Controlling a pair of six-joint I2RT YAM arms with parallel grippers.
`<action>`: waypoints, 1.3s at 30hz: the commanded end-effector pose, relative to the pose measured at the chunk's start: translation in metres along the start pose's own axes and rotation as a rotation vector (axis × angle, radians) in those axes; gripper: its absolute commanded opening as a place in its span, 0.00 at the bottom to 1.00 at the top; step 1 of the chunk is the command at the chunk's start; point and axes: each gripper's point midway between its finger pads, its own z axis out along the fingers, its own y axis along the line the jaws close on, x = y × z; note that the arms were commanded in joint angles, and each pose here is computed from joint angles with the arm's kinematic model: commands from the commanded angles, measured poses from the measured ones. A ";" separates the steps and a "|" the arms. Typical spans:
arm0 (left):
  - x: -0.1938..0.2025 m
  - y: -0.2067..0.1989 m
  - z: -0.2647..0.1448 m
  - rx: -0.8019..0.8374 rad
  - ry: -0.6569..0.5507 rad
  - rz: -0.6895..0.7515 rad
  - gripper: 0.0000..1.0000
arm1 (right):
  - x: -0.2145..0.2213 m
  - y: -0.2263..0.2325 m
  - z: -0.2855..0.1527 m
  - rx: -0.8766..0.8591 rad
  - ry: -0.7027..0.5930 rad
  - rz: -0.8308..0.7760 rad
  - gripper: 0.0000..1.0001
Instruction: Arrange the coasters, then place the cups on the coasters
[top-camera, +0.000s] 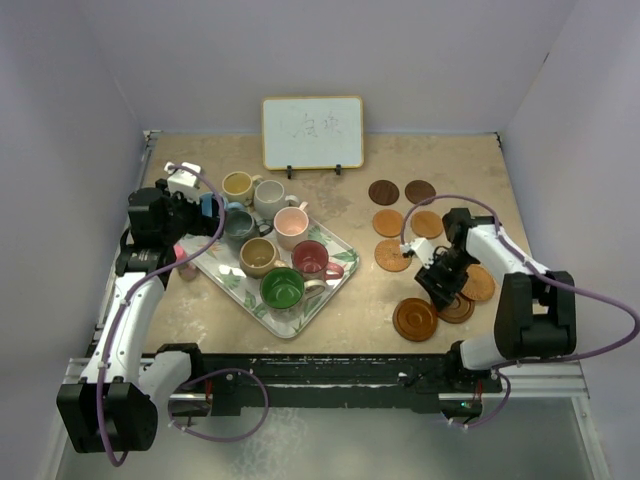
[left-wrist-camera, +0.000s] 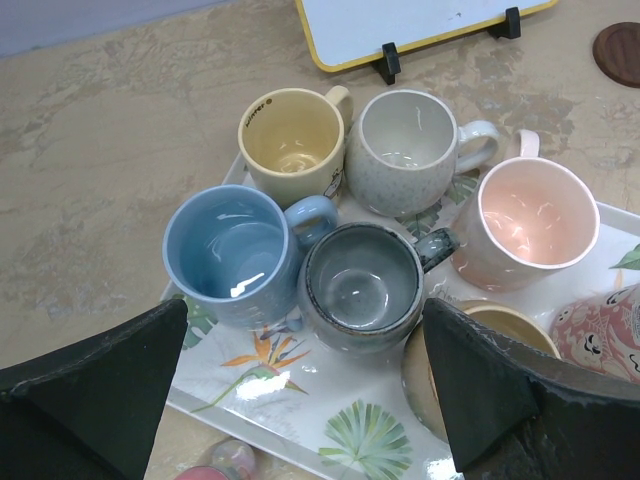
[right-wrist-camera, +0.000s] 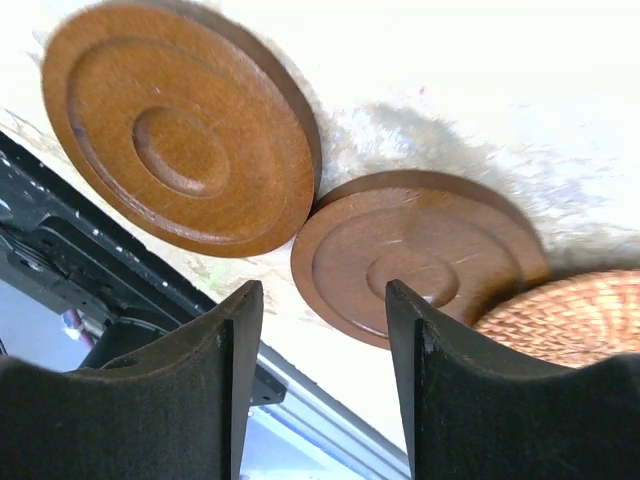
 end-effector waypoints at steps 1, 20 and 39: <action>-0.025 0.000 -0.002 0.002 -0.070 0.041 0.97 | -0.027 0.010 -0.018 0.010 -0.084 -0.057 0.56; -0.023 0.001 0.001 0.001 -0.055 0.054 0.97 | -0.058 0.006 0.017 0.211 -0.077 -0.263 0.74; -0.024 0.004 0.002 -0.010 -0.054 0.054 0.97 | -0.119 -0.002 0.028 0.304 -0.169 -0.284 0.66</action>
